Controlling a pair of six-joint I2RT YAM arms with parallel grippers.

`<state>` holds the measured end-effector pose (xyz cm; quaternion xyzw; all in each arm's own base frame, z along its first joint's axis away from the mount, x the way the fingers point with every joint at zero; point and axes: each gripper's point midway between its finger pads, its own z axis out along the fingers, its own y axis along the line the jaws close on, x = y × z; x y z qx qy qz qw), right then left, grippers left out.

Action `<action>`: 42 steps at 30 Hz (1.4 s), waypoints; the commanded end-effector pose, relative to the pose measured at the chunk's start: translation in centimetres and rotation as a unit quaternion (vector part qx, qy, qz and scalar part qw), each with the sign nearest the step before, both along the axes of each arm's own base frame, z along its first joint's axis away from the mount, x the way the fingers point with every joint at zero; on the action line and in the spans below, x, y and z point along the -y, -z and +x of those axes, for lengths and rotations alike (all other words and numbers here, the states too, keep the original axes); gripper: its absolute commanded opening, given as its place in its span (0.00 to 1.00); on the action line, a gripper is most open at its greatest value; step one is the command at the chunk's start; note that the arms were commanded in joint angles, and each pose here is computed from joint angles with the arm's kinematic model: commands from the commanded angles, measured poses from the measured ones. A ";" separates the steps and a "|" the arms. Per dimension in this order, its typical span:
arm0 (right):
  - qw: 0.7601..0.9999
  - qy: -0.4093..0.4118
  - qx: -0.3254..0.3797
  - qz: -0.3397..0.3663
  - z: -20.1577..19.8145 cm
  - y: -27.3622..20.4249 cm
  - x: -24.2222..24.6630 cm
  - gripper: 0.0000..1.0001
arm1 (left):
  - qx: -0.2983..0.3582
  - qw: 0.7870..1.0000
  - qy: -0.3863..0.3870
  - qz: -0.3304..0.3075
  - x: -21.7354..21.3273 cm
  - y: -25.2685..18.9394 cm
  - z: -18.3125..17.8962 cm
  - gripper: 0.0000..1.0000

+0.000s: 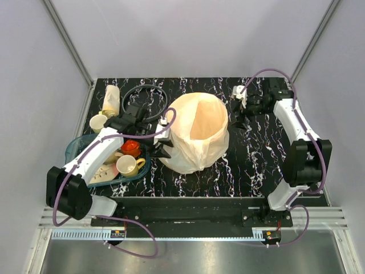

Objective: Put the trash bags into the trash bin
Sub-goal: Adjust the trash bin at the center of the board, then adjust the trash bag in the trash bin.

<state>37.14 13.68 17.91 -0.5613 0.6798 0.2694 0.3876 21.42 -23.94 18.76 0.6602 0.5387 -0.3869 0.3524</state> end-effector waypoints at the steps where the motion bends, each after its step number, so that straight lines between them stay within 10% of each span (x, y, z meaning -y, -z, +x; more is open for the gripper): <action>1: 0.998 0.005 0.064 -0.021 1.3 -3.4 3.7 0.86 | 0.018 0.999 -0.043 -0.025 -3.1 -2.0 1.7 0.54; 16: 0.999 -0.019 0.041 0.015 -3.2 -4.6 -1.6 0.89 | 0.085 0.993 -0.071 -0.049 -2.8 -5.4 12.9 0.64; 23: 0.999 -0.022 0.027 0.028 -3.1 -3.4 -2.0 0.86 | 0.032 0.997 -0.061 -0.034 -1.0 -2.0 12.4 0.33; 27: 0.999 -0.027 0.008 0.039 -3.6 -2.5 -2.5 0.50 | 0.008 0.998 -0.060 -0.004 -1.5 1.5 11.5 0.03; 31: 0.999 -0.021 -0.017 0.032 -3.8 -0.5 -2.3 0.03 | -0.005 0.998 -0.064 0.020 -2.0 3.8 11.2 0.00; 40: 0.998 0.000 -0.058 0.013 -4.7 4.2 -1.6 0.00 | 0.000 0.997 -0.072 0.041 -2.7 5.9 10.9 0.06; 42: 0.998 0.000 -0.066 0.009 -5.2 4.8 -1.3 0.00 | -0.002 0.996 -0.076 0.041 -3.0 5.8 10.7 0.19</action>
